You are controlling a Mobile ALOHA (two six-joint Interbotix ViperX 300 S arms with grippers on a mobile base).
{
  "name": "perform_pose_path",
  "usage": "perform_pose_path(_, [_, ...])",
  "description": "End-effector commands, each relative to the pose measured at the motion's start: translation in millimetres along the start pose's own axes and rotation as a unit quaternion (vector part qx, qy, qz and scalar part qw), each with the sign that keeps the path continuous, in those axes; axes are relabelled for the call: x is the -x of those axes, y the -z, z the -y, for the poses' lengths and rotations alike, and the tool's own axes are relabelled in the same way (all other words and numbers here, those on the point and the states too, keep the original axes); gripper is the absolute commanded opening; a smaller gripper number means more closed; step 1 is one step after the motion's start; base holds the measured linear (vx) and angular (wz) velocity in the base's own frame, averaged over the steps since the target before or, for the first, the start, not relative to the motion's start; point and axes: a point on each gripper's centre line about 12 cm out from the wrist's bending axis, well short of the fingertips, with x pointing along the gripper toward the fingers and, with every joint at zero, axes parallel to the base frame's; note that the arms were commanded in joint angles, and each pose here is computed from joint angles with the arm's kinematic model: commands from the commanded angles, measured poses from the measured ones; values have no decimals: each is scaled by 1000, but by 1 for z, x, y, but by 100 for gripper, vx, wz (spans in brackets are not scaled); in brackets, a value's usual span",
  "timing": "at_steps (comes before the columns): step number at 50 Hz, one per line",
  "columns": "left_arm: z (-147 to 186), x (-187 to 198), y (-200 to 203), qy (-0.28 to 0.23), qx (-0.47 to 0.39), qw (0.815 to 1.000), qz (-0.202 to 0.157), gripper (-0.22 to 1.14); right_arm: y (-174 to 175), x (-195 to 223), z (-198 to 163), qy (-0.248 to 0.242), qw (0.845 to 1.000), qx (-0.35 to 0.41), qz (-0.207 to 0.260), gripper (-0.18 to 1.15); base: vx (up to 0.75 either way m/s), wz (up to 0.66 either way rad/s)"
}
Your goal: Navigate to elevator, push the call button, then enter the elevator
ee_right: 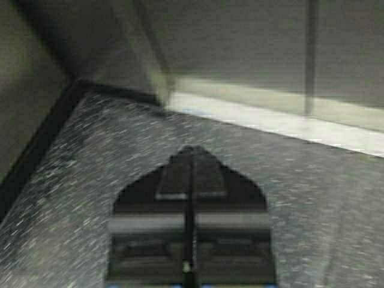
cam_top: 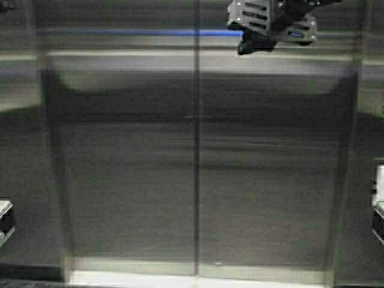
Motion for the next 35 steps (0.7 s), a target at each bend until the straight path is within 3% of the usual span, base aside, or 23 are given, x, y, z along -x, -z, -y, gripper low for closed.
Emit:
perform_pose_path(1, [2, -2, -10, 3, -1, 1000, 16, 2, -9, 2, -4, -6, 1000, 2, 15, 6, -5, 18])
perform_pose_path(35, [2, -1, -11, 3, 0, 1000, 19, 2, -9, 2, -4, -6, 1000, 1, 16, 6, -3, 9])
